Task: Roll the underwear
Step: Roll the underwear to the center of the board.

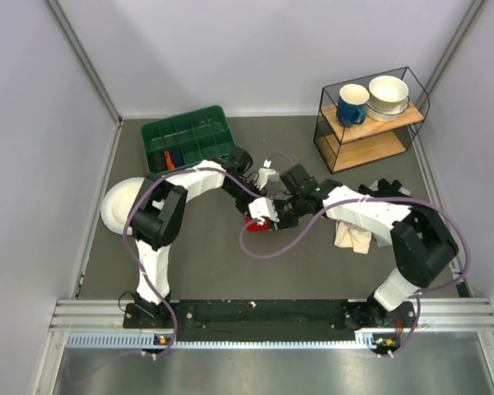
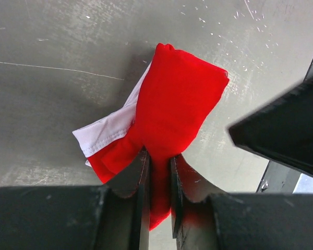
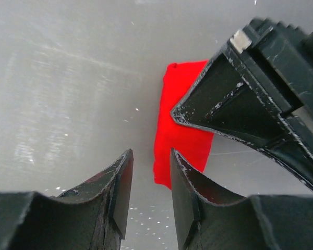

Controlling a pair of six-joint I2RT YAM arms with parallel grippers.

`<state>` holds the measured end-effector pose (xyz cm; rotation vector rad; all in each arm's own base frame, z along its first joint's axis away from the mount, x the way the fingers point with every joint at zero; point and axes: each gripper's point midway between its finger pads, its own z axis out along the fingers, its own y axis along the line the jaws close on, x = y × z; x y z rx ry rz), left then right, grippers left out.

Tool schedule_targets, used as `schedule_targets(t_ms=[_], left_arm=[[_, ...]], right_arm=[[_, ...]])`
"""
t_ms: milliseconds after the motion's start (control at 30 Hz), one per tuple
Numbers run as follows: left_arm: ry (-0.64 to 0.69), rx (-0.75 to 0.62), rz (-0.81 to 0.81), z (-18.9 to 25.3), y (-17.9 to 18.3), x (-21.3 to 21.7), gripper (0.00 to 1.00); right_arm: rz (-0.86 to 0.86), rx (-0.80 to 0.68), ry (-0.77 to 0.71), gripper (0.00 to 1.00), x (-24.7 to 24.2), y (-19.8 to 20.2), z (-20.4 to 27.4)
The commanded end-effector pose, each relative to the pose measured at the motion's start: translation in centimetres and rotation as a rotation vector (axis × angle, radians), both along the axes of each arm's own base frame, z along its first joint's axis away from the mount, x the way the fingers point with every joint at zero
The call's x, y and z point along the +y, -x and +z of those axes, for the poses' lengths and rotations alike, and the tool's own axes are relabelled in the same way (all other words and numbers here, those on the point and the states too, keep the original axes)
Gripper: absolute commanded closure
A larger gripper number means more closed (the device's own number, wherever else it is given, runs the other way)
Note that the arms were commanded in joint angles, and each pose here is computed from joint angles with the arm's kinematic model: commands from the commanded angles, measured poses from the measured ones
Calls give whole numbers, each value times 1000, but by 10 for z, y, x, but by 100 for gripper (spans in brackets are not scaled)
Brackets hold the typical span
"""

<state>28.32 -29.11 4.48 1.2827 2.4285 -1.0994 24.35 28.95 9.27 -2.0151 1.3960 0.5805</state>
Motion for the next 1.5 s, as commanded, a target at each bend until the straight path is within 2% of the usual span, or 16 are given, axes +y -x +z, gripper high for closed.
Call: schedule_targets(t_ms=[0,200,233,333,400,500,633,733,967,1067,1200,1300,1467], left_arm=[[-143,54,20,-36,8,19,78],[-131,36,64,-28,0,18,71],[-118,27,77,-26,-4,17,66],[-88,2,88,-16,-7,14,61],[-78,-6,91,-12,-8,13,61],[-81,7,87,-14,-7,13,61],[-97,40,83,-24,-1,15,62],[-97,46,83,-26,0,15,62],[-94,33,90,-21,-2,15,62],[-96,17,100,-19,-5,15,61],[-90,-39,137,-10,-16,16,57],[-40,-74,197,5,-26,15,54],[85,-176,260,45,-42,13,46]], right_arm=[[-50,-131,37,65,15,-37,-2],[-79,-138,141,67,0,-43,-34],[-78,-137,151,67,-2,-42,-37],[-75,-128,164,68,-6,-38,-43],[-77,-114,156,68,-6,-34,-41],[-70,-67,63,64,5,-22,-9],[-58,-52,-56,54,20,-14,36],[-98,-89,-15,51,16,-28,31],[-157,-91,110,50,13,-53,-10],[-143,-75,170,53,4,-49,-32],[-94,-33,208,72,-8,-30,-48],[-77,-10,237,80,-16,-21,-57],[-57,17,252,84,-21,-11,-64]])
